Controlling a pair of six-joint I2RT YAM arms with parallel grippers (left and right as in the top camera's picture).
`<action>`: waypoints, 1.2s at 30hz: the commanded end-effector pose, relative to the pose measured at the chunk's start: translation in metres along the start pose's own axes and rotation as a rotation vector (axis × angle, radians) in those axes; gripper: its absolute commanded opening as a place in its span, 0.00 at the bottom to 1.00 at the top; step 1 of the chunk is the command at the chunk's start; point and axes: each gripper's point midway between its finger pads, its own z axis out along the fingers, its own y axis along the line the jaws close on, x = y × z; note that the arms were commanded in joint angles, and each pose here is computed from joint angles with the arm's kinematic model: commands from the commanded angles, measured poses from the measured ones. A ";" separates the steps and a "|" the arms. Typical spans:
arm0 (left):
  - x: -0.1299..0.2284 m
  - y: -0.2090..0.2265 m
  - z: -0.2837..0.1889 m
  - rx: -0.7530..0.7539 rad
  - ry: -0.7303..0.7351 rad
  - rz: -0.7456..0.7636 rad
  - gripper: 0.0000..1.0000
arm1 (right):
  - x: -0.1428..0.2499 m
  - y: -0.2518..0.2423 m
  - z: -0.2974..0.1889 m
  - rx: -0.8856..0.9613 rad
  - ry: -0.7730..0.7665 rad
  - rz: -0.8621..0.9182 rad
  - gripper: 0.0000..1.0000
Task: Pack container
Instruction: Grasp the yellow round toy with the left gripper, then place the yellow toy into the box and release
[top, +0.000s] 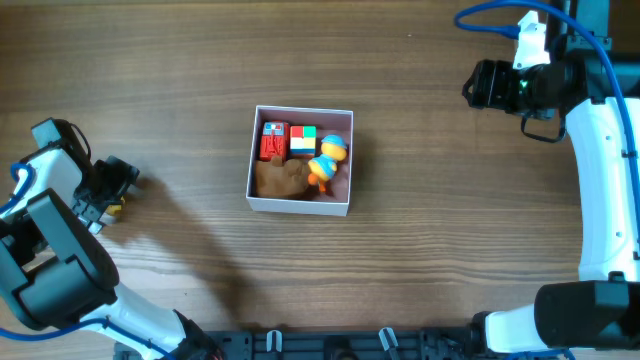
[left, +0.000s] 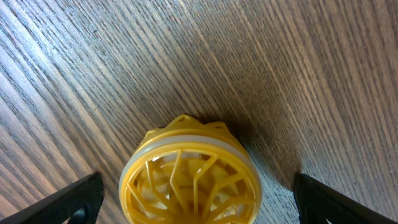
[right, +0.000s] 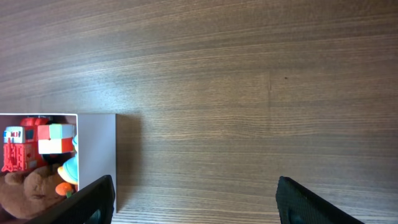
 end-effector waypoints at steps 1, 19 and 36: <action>0.008 0.002 0.016 -0.021 0.040 0.006 1.00 | 0.002 -0.004 0.006 0.019 0.017 -0.006 0.80; 0.004 0.001 0.016 -0.013 0.026 0.005 0.53 | 0.003 -0.004 0.006 0.019 0.020 -0.005 0.80; -0.007 -0.004 -0.036 0.038 -0.058 0.006 0.04 | 0.003 -0.004 0.006 0.022 0.019 -0.006 0.81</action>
